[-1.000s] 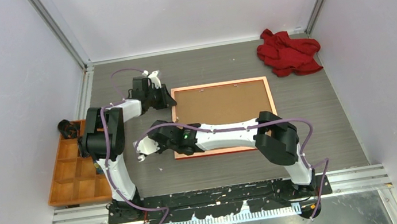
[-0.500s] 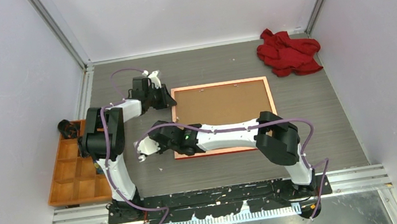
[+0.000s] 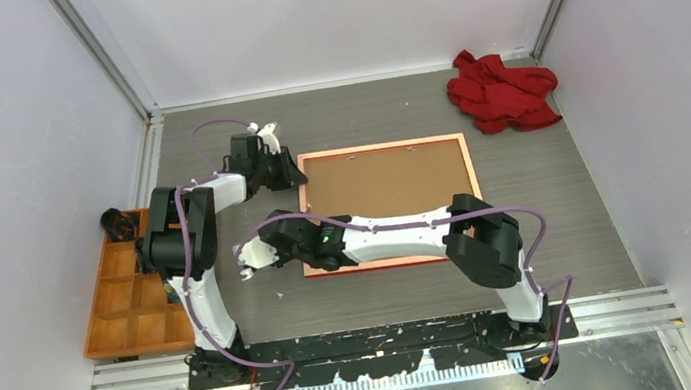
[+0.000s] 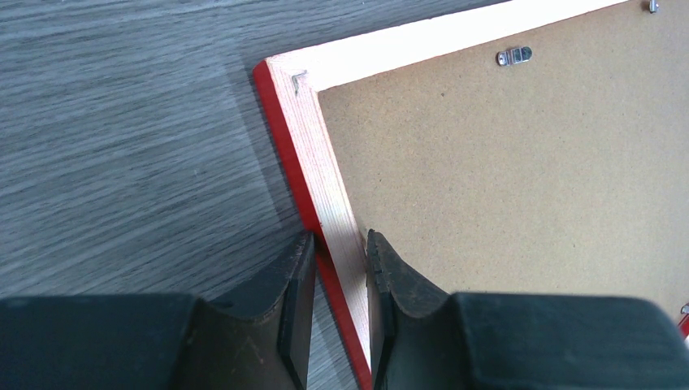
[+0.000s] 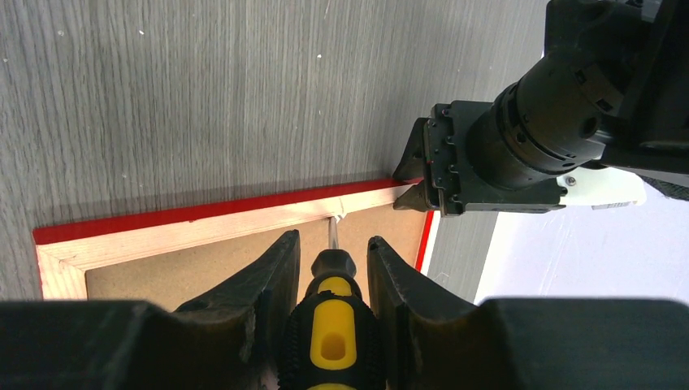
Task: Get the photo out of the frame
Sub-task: Release the photo frame item from the photo frame.
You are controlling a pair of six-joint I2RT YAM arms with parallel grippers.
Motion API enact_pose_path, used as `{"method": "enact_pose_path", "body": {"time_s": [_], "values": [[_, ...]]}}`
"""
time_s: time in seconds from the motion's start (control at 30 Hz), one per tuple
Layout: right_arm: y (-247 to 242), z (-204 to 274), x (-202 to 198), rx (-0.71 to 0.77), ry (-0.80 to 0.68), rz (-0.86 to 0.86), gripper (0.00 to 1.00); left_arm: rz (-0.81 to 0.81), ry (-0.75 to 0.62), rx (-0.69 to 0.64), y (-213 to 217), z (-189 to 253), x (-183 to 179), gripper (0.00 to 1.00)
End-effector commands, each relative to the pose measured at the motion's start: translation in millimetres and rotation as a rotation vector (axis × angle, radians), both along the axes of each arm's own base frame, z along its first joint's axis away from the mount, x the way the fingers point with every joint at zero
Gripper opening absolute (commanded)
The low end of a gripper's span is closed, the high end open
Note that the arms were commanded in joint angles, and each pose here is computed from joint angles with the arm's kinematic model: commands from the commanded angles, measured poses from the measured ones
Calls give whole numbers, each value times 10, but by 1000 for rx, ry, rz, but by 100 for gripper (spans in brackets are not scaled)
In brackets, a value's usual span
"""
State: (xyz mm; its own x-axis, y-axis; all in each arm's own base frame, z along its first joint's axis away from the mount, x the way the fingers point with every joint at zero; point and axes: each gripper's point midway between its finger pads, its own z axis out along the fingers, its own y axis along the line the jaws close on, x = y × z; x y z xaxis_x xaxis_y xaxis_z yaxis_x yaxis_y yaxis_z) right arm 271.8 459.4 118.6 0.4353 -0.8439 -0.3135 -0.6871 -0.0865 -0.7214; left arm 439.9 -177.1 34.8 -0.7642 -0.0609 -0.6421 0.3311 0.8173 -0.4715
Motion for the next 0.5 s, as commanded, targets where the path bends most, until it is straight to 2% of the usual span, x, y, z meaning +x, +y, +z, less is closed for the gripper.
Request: {"method": "enact_pose_path", "body": {"time_s": [0.0, 0.47], "values": [[-245, -31, 75, -26, 39, -75, 1, -57, 39, -4, -31, -101, -180, 23], [-303, -45, 36, -3, 67, -107, 1, -60, 28, -7, -34, -86, -186, 23]]}}
